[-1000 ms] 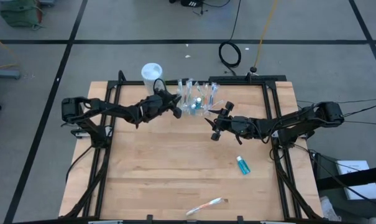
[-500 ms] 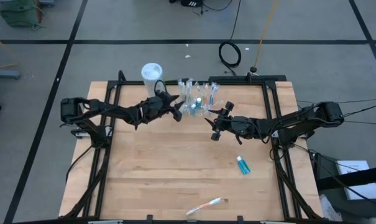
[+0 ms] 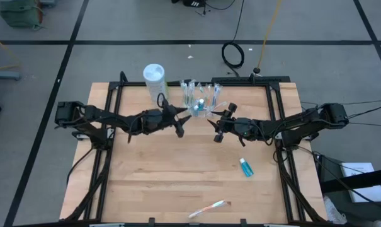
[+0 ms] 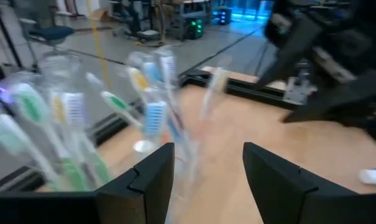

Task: Pick & Place toothbrushing station
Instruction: Put the blue mouthwash into the transparent organizer

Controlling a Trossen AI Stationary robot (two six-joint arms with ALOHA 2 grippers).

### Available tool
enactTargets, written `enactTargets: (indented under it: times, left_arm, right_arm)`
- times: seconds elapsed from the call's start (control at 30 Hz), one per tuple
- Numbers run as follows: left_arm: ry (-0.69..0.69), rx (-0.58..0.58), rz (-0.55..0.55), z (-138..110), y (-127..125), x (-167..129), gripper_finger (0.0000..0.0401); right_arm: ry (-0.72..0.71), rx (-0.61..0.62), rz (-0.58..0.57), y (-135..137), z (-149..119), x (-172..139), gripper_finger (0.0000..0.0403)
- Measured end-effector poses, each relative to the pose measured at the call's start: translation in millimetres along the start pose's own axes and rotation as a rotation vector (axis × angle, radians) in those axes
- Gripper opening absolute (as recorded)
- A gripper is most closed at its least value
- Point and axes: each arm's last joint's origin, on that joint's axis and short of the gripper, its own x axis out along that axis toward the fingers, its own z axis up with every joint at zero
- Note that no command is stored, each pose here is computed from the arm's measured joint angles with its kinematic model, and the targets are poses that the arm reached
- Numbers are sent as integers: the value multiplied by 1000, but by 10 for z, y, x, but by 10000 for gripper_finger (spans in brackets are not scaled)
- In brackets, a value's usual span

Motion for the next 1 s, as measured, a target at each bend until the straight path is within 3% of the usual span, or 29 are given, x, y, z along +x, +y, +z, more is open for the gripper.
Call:
enactTargets:
  times: [0.47, 1.0]
  left_arm:
    - [106, 24, -133, -150, -404, -183, 198]
    - [134, 37, -171, -192, -514, -250, 198]
  right_arm:
    - [0, 0, 0, 0, 0, 0, 173]
    - [-1, 2, -1, -1, 1, 0, 175]
